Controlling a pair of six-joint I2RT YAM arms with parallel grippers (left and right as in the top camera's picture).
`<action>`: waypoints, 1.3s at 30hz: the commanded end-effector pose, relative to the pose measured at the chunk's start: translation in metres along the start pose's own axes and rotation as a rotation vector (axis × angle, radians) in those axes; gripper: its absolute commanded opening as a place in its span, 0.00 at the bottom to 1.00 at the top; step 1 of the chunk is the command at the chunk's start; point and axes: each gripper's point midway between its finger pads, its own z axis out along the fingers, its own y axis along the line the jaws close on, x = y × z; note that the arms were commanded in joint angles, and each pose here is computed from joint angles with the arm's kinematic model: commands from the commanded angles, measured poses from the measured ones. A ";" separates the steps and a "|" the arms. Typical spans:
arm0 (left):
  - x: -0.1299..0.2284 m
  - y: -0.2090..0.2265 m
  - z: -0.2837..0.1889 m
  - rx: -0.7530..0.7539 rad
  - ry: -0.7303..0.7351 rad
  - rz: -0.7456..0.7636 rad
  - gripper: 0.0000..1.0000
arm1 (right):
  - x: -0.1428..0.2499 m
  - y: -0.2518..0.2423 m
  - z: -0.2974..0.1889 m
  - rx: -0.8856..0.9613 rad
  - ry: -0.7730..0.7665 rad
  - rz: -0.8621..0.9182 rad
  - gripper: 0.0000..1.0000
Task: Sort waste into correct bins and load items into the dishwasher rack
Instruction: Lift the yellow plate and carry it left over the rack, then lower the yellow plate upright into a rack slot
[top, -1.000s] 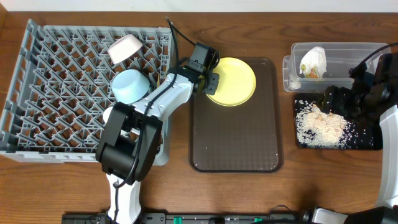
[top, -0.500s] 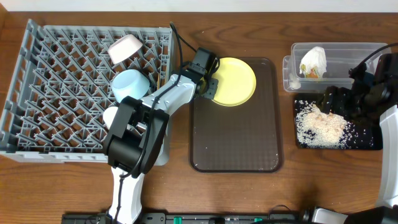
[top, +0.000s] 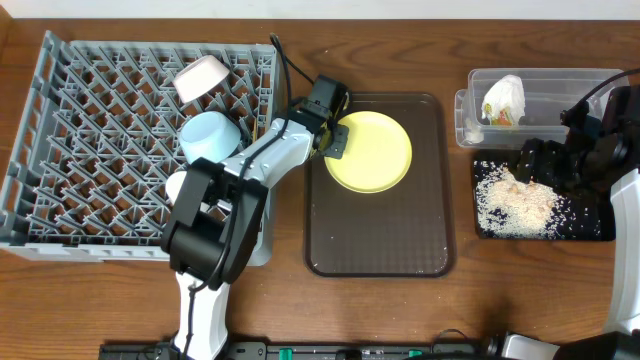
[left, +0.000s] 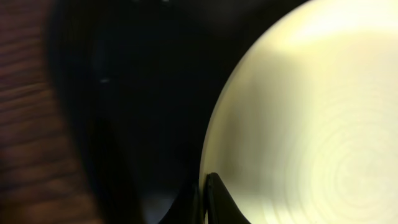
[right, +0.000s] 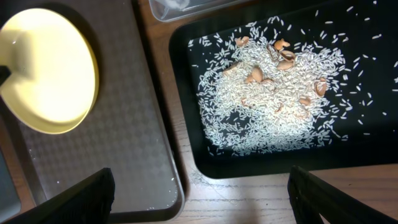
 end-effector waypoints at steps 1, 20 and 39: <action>-0.015 0.016 -0.039 -0.088 -0.064 0.009 0.06 | -0.003 0.003 -0.003 -0.003 -0.010 -0.027 0.87; -0.029 0.155 -0.259 -0.890 -0.322 -0.131 0.07 | -0.003 0.003 -0.003 -0.001 -0.011 -0.026 0.87; -0.030 0.176 -0.286 -1.108 -0.361 -0.156 0.06 | -0.004 0.003 -0.003 -0.001 -0.014 -0.027 0.87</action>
